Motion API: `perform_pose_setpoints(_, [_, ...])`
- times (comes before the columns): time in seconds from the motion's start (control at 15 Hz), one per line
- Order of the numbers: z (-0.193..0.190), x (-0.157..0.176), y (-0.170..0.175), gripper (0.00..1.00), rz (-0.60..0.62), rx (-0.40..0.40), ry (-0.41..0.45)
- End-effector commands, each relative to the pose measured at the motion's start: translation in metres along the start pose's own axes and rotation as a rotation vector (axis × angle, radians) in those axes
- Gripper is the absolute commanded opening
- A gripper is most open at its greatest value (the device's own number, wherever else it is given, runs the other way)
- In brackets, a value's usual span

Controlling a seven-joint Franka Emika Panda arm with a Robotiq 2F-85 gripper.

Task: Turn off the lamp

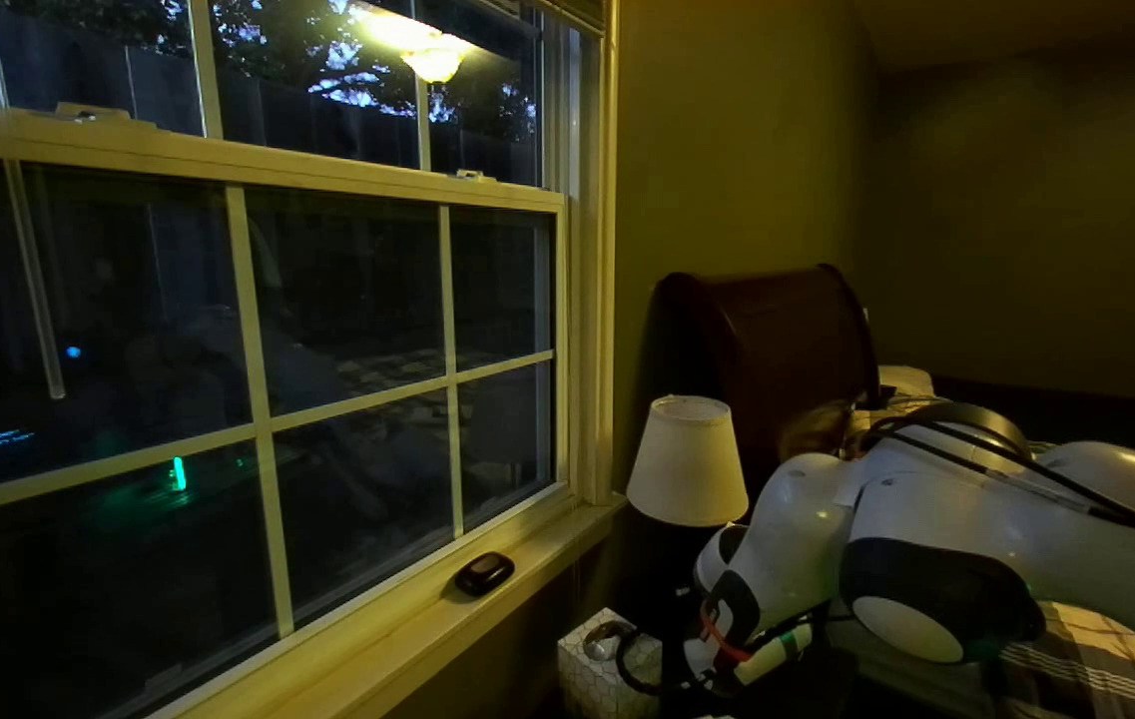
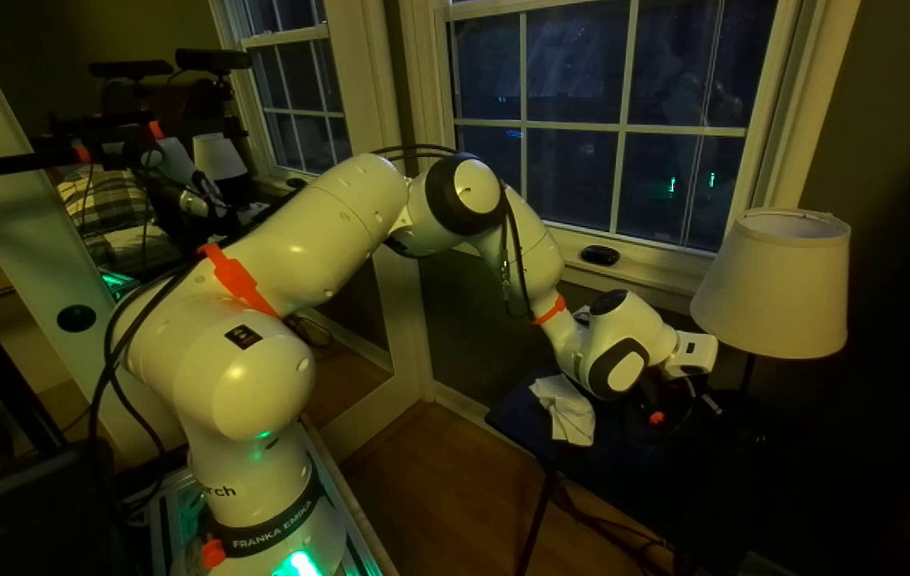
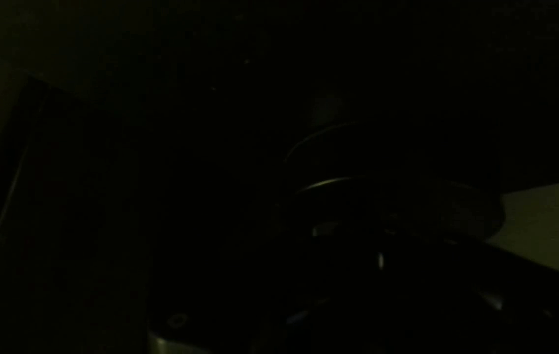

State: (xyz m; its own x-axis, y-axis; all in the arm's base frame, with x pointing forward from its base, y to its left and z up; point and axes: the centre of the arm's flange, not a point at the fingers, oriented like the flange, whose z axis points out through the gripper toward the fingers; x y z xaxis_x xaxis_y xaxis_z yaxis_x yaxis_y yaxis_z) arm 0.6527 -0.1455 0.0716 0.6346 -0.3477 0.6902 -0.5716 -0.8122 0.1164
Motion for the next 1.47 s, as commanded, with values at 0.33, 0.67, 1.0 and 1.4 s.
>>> perform_pose_setpoints(0.33, [-0.019,-0.047,0.004,0.00,0.054,0.047,0.055])
perform_pose_setpoints(0.67, [-0.035,-0.050,0.000,0.00,0.092,0.090,0.110])
perform_pose_setpoints(1.0, [-0.079,-0.049,0.014,0.00,0.081,0.078,0.185])
perform_pose_setpoints(1.4, [-0.152,-0.043,0.071,0.00,-0.061,-0.110,0.099])
